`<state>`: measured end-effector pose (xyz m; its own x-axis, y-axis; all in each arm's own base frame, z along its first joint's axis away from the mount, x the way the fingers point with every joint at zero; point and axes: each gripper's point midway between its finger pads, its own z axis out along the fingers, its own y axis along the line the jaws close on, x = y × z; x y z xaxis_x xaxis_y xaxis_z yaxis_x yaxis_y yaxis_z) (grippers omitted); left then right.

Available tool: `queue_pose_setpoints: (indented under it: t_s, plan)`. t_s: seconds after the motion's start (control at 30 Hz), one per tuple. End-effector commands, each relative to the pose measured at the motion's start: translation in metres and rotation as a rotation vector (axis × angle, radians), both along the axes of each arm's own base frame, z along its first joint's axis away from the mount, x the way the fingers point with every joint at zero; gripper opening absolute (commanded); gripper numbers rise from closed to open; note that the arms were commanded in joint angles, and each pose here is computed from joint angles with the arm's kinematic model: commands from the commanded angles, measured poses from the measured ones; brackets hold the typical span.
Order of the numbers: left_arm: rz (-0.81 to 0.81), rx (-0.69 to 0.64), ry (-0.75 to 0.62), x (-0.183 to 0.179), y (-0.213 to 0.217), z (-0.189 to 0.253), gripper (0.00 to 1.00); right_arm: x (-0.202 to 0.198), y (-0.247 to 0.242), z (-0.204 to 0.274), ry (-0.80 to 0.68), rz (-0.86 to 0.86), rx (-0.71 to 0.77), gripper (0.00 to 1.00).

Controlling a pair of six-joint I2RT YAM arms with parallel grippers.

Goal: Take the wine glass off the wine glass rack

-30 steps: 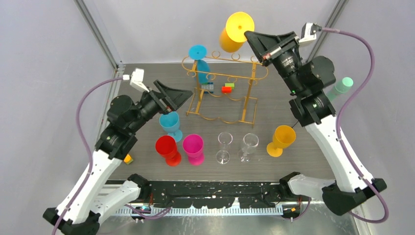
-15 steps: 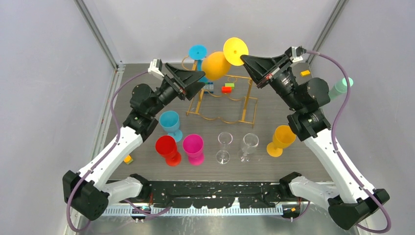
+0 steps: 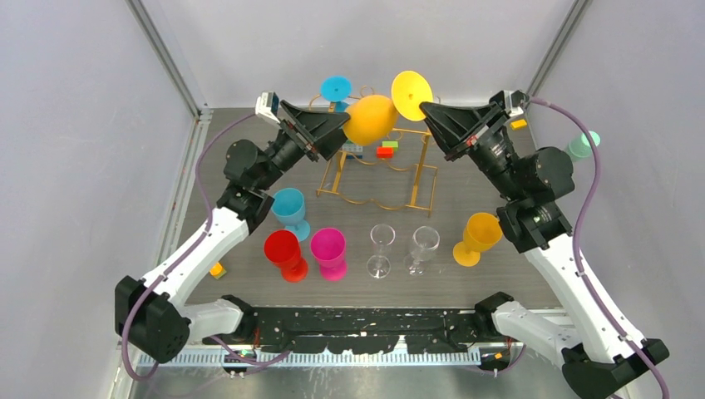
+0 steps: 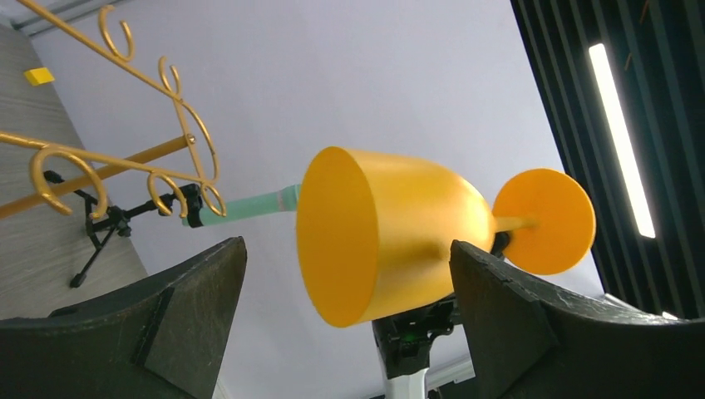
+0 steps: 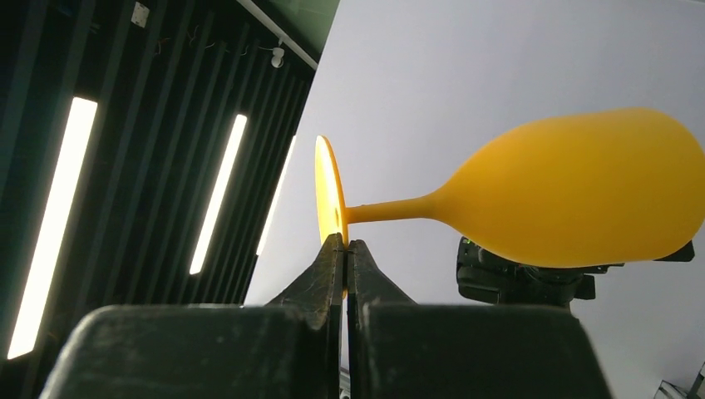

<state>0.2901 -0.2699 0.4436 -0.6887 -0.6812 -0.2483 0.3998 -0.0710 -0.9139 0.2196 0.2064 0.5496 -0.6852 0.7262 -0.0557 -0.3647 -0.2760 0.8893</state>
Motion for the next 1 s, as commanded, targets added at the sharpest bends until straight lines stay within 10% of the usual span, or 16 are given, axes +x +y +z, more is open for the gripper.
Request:
queue_pose_setpoints:
  t_s: [0.0,0.17,0.53,0.77,0.97]
  plan:
    - [-0.065,-0.088,-0.196,-0.028,0.005,0.052,0.93,-0.003,0.001,0.002,0.007,0.042,0.045,0.00]
    - [-0.097,-0.115,-0.273,-0.044,0.009,0.062,0.78,0.012,0.006,-0.014,0.048,0.050,0.068,0.00]
    - [-0.138,-0.121,-0.322,-0.064,0.012,0.067,0.01,0.040,0.006,-0.051,0.141,-0.005,0.093,0.00]
    - [-0.125,-0.119,-0.344,-0.070,0.016,0.068,0.00,0.048,0.008,-0.063,0.165,-0.015,0.087,0.03]
    - [-0.092,-0.084,-0.381,-0.072,0.019,0.070,0.00,0.051,0.010,-0.072,0.178,-0.028,0.056,0.48]
